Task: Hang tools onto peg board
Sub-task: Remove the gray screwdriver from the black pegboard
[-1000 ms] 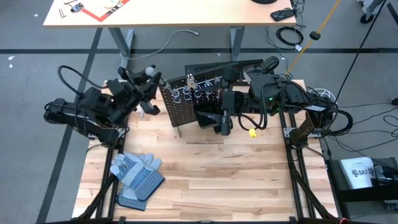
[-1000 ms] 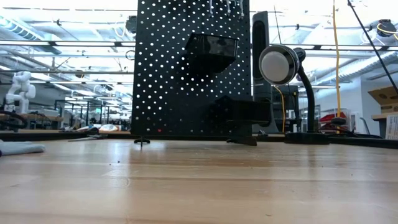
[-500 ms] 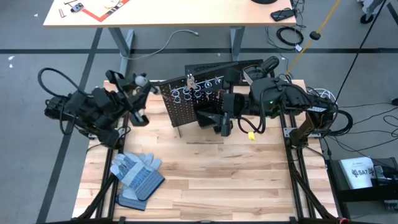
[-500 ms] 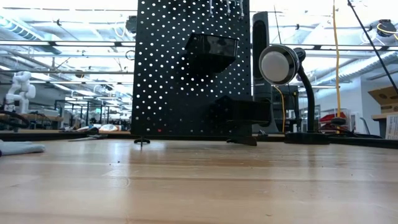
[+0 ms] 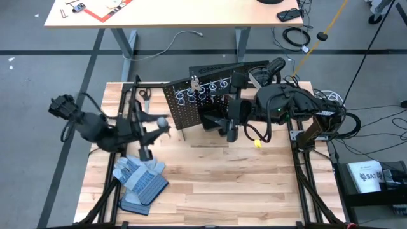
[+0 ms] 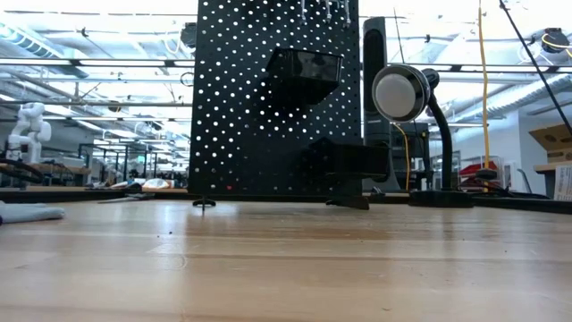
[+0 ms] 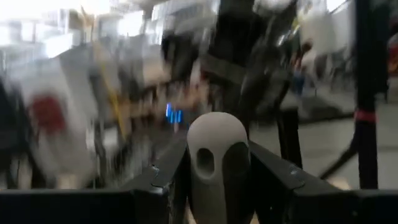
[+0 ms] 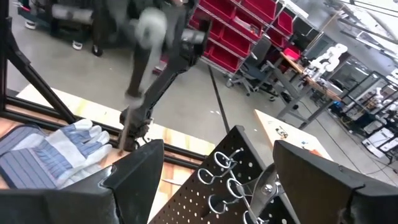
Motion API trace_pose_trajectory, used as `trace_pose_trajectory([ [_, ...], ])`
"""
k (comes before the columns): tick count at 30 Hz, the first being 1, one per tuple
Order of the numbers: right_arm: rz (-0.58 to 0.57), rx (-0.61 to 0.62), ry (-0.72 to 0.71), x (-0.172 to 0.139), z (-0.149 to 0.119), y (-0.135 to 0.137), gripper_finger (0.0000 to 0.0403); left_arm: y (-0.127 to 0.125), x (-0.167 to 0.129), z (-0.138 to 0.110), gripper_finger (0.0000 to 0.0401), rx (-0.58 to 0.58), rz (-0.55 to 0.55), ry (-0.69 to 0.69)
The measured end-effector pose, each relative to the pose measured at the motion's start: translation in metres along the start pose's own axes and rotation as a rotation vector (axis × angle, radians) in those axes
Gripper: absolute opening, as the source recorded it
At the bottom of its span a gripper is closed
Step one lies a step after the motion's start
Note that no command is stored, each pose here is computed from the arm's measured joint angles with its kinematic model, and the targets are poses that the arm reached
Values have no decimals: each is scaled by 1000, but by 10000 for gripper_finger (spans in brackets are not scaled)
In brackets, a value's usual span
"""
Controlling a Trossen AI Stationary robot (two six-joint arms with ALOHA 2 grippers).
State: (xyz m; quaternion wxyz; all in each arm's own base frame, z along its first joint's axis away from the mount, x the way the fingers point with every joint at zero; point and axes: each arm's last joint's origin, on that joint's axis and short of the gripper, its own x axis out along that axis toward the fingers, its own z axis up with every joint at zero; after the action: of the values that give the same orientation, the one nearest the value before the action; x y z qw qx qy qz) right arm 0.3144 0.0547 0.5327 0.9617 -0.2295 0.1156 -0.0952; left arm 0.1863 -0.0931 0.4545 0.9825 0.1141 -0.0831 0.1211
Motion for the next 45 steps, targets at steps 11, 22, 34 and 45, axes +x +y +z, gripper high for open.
trace_pose_trajectory([
  [11,0,2,0,0,0,0,297,-37,4,-84,138,-612,87,366],
  [22,1,-3,0,0,0,0,297,-80,-16,-219,138,-956,326,679],
  [34,4,18,4,0,-1,0,297,-98,-32,-290,138,-1021,515,843],
  [45,2,16,-1,0,0,0,297,-107,-35,-319,138,-1015,589,939],
])
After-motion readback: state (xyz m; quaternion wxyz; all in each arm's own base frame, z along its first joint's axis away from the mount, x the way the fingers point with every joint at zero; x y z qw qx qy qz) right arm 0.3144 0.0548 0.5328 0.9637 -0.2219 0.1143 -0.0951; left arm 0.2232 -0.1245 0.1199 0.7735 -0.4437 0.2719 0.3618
